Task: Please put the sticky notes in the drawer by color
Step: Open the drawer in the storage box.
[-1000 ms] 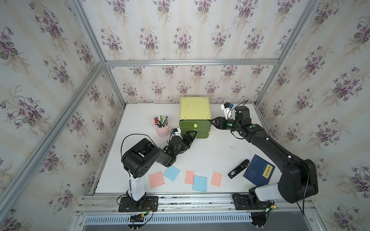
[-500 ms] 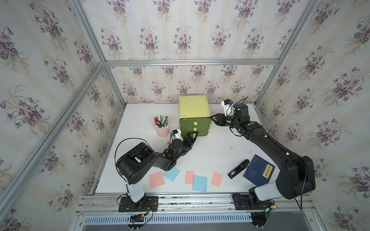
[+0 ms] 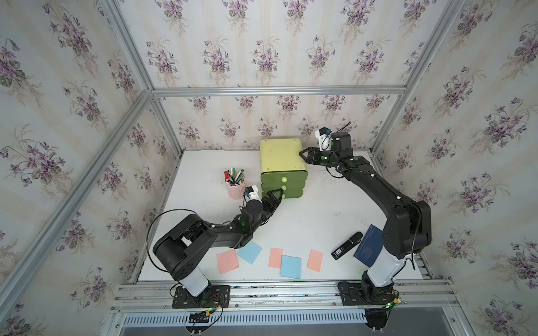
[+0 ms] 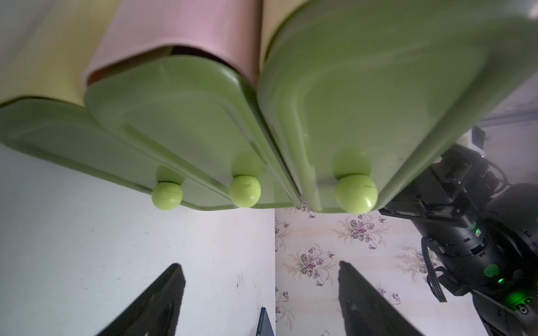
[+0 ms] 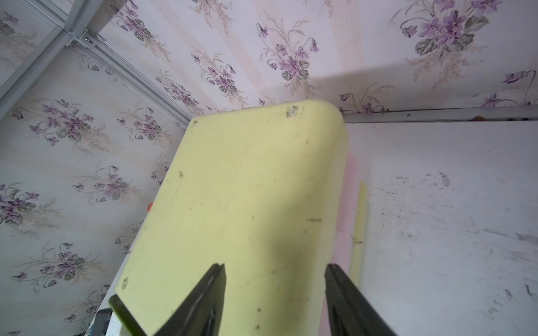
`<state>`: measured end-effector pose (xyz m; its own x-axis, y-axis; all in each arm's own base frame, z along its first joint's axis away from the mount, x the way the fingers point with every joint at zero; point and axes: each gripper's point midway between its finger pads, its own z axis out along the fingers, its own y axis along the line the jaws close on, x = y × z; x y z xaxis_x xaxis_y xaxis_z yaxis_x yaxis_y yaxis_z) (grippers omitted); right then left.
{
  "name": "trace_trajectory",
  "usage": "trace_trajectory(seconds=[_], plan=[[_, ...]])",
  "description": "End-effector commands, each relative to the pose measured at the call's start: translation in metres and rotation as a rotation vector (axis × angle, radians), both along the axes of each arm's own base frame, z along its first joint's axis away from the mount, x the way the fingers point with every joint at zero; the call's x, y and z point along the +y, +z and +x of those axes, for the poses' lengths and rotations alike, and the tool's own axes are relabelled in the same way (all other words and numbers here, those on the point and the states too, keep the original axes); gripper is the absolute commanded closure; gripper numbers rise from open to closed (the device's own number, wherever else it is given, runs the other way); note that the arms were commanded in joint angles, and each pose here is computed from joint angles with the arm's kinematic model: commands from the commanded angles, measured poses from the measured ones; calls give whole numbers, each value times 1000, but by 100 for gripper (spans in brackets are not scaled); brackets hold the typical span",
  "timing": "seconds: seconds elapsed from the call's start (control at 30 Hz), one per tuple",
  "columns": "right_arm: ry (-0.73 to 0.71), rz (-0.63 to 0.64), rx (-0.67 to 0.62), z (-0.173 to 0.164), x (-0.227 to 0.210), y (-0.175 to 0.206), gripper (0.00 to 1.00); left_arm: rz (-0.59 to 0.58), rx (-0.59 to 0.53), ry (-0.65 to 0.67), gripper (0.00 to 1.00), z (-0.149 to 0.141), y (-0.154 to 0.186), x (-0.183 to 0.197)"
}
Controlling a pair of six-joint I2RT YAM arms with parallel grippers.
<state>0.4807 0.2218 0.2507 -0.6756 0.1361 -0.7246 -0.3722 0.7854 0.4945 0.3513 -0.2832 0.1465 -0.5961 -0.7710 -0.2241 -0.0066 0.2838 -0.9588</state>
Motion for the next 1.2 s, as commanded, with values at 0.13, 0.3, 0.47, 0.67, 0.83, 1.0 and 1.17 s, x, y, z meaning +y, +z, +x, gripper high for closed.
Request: trace_trajectory(seconds=[0.13,0.3,0.47,0.67,0.83,1.0,1.17], plan=[[7,12,63,-7,10,-17,47,17,11,44,20,4,-14,8],[58,47,69,-31,26,-14,49,-9,-18,106,27,9,-19,17],[51,39,74,-40,23,-10,49,-2,-26,125,27,15,-24,17],[23,0,74,-30,15,-14,47,-18,-56,166,31,19,-20,23],[17,-12,61,-22,16,-8,46,-41,-53,164,39,27,-16,19],[33,-15,66,-22,18,-10,45,-70,-54,171,43,33,-23,18],[44,-5,85,-24,20,-15,45,-77,-40,154,48,40,-29,13]])
